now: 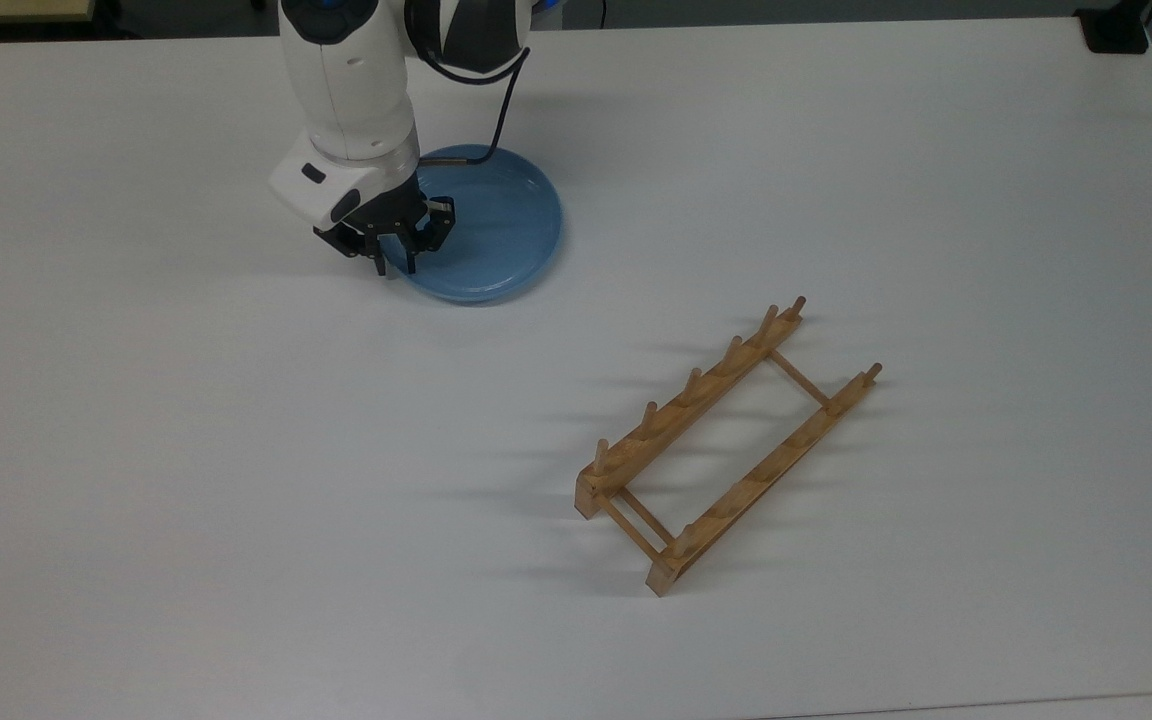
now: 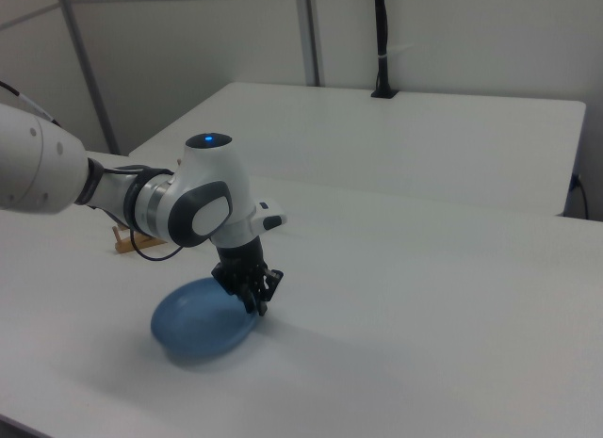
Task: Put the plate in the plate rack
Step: 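Lower the gripper onto the plate rim and pinch the rim, then lift the plate by its rim and carry it over the wooden rack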
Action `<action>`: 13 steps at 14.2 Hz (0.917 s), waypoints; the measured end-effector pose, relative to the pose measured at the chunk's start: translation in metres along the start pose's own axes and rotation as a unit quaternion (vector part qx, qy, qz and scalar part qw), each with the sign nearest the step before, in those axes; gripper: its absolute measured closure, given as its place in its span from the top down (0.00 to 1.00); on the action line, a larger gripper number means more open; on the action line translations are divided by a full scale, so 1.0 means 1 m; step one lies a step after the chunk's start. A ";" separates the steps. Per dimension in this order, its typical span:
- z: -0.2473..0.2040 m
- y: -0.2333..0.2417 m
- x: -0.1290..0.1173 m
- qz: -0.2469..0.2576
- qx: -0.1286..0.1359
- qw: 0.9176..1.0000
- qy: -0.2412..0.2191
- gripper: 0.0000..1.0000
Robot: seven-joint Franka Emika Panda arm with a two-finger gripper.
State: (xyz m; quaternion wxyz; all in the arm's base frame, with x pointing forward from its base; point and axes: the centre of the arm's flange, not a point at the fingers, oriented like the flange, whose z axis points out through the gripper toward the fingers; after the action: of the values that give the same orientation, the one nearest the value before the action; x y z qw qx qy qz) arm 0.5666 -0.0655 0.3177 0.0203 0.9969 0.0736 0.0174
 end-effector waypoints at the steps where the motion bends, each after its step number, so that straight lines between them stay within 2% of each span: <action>1: 0.000 0.000 0.000 0.002 0.000 1.000 0.001 0.19; 3: -0.002 0.000 0.002 0.010 -0.001 1.000 0.003 0.16; 5: -0.006 0.000 0.004 0.012 -0.002 1.000 0.007 0.08; 9: -0.015 0.002 0.010 0.013 -0.004 1.000 0.017 0.08; 13: -0.055 0.007 0.025 0.017 -0.013 0.998 0.056 0.06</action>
State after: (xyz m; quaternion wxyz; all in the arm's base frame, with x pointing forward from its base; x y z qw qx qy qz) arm 0.5899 -0.0663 0.3736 0.0286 0.9951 0.0576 0.0750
